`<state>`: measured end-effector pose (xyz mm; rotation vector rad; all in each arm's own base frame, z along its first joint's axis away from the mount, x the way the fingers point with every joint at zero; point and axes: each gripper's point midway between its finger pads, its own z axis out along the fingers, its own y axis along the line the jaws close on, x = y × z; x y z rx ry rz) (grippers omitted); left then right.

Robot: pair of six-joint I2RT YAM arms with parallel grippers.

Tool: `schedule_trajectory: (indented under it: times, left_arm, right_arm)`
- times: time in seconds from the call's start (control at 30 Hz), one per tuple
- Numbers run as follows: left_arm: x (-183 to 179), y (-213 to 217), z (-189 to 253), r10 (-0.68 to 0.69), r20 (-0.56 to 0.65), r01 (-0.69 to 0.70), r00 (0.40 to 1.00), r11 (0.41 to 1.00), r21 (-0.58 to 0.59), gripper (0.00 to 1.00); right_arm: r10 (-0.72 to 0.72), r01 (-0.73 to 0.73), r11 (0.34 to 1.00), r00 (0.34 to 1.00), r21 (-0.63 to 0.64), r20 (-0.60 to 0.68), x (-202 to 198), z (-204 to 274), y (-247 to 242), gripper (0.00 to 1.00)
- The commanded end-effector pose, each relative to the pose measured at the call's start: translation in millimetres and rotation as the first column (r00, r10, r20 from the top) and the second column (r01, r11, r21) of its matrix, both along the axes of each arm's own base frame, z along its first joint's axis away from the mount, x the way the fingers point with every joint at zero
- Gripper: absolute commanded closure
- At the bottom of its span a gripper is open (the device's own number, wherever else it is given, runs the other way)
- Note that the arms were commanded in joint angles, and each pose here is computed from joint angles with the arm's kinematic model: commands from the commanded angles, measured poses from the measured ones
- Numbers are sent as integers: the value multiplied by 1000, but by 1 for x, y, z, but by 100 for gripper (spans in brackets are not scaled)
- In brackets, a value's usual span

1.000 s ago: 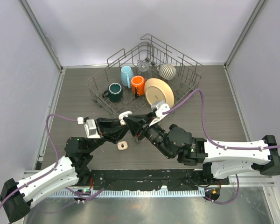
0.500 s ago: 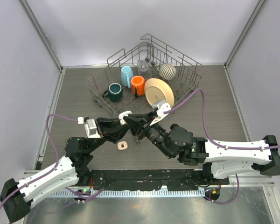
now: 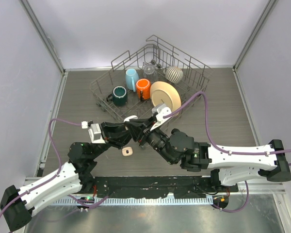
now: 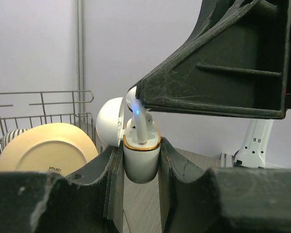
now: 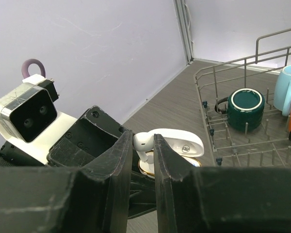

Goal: Insert the wireless bluetooth earbuds into the charging case
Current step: Place the earbud in the charging case.

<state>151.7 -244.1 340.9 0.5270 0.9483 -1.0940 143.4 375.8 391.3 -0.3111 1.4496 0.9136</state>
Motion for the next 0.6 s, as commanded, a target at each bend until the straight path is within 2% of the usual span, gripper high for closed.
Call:
schedule_trajectory:
  times: [0.0,0.57]
  left_arm:
    - [-8,10,31,3,72,2,997,997,-78,100]
    - [-10,16,41,21,94,-12,995,995,-102,100]
  right_arm:
    - [-30,30,999,999,42,-13,2,11,-3,99]
    - [-29,28,999,998,-26,-48,1,-16,-7,99]
